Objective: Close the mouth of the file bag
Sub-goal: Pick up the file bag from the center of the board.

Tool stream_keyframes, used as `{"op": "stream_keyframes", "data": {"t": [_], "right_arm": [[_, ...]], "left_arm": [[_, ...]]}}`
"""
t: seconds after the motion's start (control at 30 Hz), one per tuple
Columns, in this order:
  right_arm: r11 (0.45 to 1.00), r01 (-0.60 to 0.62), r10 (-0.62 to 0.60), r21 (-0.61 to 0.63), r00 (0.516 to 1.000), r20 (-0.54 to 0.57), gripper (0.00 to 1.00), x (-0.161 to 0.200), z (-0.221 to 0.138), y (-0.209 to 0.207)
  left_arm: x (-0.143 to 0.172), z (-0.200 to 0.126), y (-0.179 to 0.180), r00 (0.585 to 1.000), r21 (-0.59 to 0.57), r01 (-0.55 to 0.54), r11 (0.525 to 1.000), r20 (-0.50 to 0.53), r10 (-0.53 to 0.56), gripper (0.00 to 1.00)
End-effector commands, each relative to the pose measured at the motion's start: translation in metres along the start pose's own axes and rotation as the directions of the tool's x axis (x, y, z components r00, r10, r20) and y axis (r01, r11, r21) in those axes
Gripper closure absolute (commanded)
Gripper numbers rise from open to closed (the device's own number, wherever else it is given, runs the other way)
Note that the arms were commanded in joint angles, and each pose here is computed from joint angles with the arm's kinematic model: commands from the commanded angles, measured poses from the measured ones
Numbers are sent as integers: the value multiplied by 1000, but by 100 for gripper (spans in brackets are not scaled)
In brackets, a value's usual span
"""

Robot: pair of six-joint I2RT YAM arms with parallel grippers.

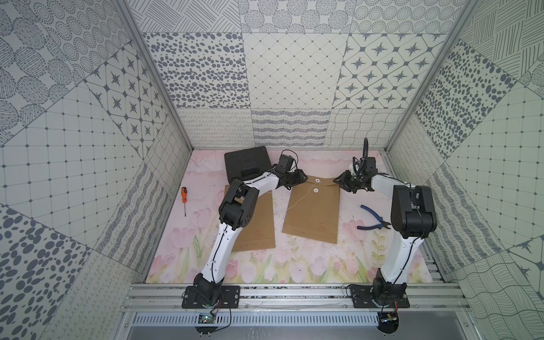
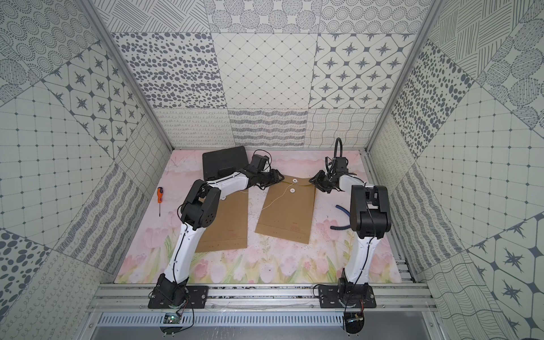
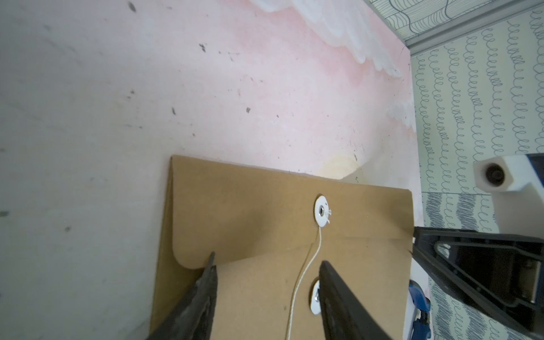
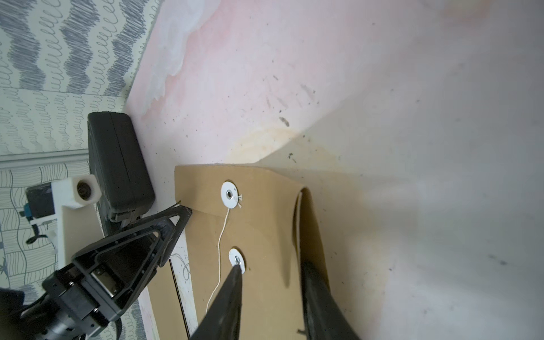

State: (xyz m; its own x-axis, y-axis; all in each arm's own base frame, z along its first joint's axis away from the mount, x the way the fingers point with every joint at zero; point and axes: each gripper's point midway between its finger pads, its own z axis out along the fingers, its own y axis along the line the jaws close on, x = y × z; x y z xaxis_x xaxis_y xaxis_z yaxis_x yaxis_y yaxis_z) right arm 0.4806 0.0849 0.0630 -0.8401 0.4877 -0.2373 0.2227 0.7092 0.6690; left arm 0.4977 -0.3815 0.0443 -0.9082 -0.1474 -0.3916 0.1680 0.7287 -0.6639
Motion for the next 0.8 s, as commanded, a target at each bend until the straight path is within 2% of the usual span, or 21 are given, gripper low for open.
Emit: {"op": "stream_keyframes", "data": {"t": [0.0,0.13,0.23,0.37,0.53,0.67,0.77], "right_arm": [[1000,20,-21,11,999,37,76,-9,4,2],[998,51,-53,39,997,55,91,-11,-2,2],[996,88,-89,17,992,91,100,-13,-14,13],[984,176,-172,-22,978,122,100,-9,-30,37],[954,285,-266,-92,948,177,100,-2,-61,85],[894,439,-405,-88,877,257,100,7,-96,135],[799,592,-533,-105,778,332,100,25,-132,188]], "left_arm": [[48,-5,43,983,-166,91,982,-146,-116,43],[42,-17,24,983,-86,101,991,-143,-113,39],[34,-32,3,984,11,119,993,-136,-116,35],[22,-67,-21,989,84,105,991,-111,-95,31],[16,-127,-40,998,53,6,999,-57,-3,28],[7,-181,-51,995,26,-94,995,18,93,26],[-7,-227,-60,981,11,-169,986,101,167,24]]}}
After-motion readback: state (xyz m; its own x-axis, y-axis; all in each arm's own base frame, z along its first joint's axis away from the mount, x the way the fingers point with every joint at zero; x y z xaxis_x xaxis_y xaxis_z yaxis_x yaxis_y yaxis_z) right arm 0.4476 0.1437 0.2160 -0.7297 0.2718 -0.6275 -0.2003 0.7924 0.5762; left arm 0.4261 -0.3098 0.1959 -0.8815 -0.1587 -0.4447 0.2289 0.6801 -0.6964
